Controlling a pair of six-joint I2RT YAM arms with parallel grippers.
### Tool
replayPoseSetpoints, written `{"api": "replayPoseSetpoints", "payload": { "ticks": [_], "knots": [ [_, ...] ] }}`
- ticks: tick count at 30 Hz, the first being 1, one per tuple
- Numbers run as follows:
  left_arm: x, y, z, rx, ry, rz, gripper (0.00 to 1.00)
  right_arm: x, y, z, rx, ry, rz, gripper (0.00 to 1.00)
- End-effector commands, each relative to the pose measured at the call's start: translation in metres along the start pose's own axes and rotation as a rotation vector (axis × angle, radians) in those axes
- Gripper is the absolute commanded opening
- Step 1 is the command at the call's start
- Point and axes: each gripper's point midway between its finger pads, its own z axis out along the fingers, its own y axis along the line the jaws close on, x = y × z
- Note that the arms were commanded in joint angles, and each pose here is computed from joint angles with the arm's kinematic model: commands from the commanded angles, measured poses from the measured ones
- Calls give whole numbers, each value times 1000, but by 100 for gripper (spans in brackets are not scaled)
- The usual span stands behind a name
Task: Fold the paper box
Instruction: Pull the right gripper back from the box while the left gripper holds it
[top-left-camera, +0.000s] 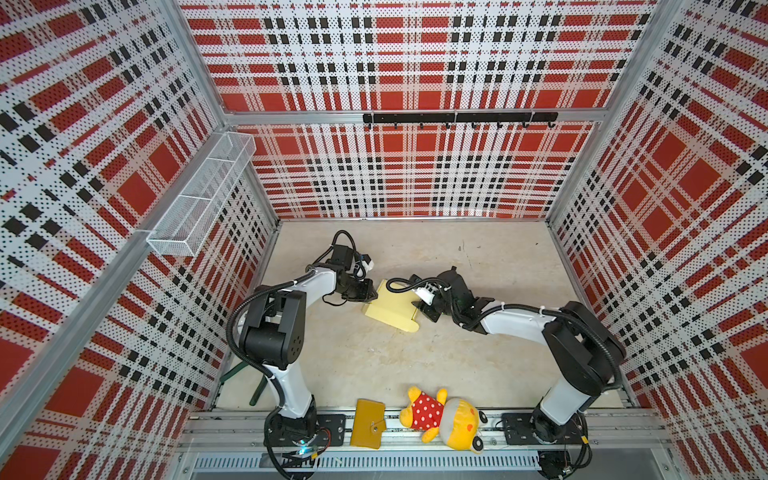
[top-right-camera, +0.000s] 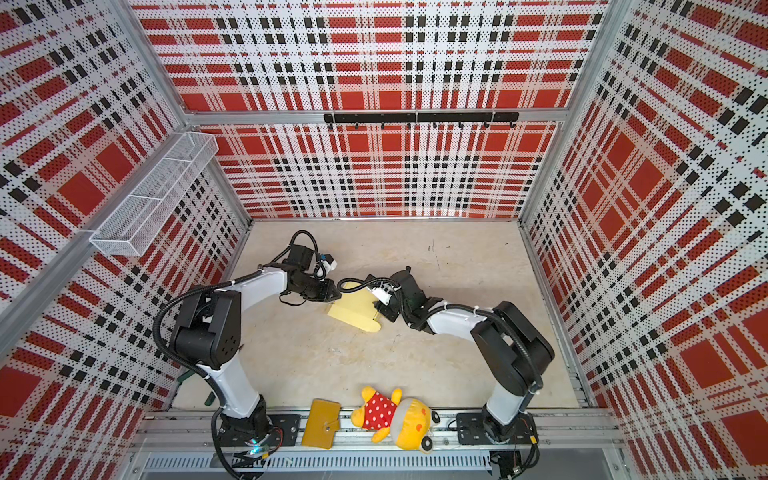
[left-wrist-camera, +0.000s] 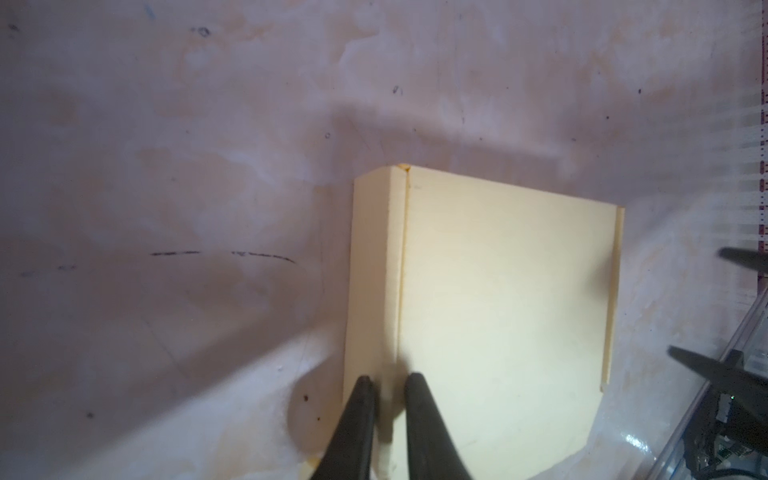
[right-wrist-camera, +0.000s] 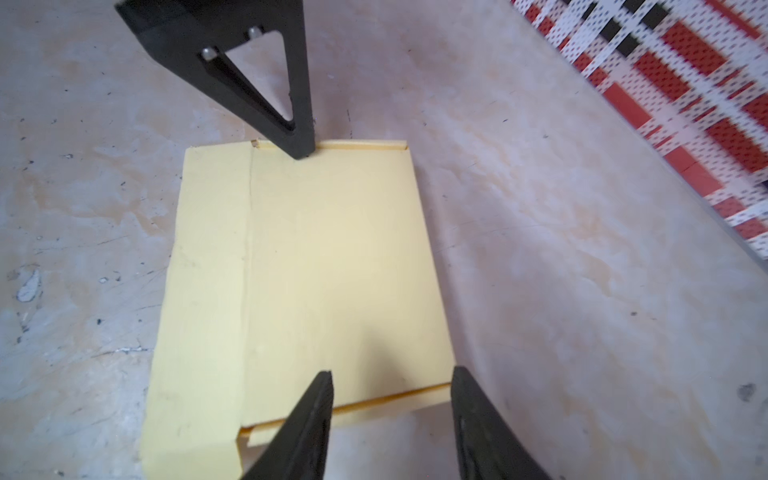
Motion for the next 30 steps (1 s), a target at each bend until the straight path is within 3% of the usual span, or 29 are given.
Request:
{"api": "replayPoseSetpoints", "payload": {
  "ticks": [1,8,12,18,30],
  "knots": [
    [8,9,8,-31,33,-5,17,-13,-13,-21,63,-40,-209,58],
    [3,12,6,-36,11,-1,13,21,-10,-14,46,77,-495,72],
    [3,17,8,-39,16,-6,10,23,-9,-6,82,47,-605,80],
    [0,21,10,-37,23,-12,9,45,0,6,57,76,-739,81],
    [-3,28,13,-44,37,-14,9,43,-3,36,94,30,-810,83]
  ]
}}
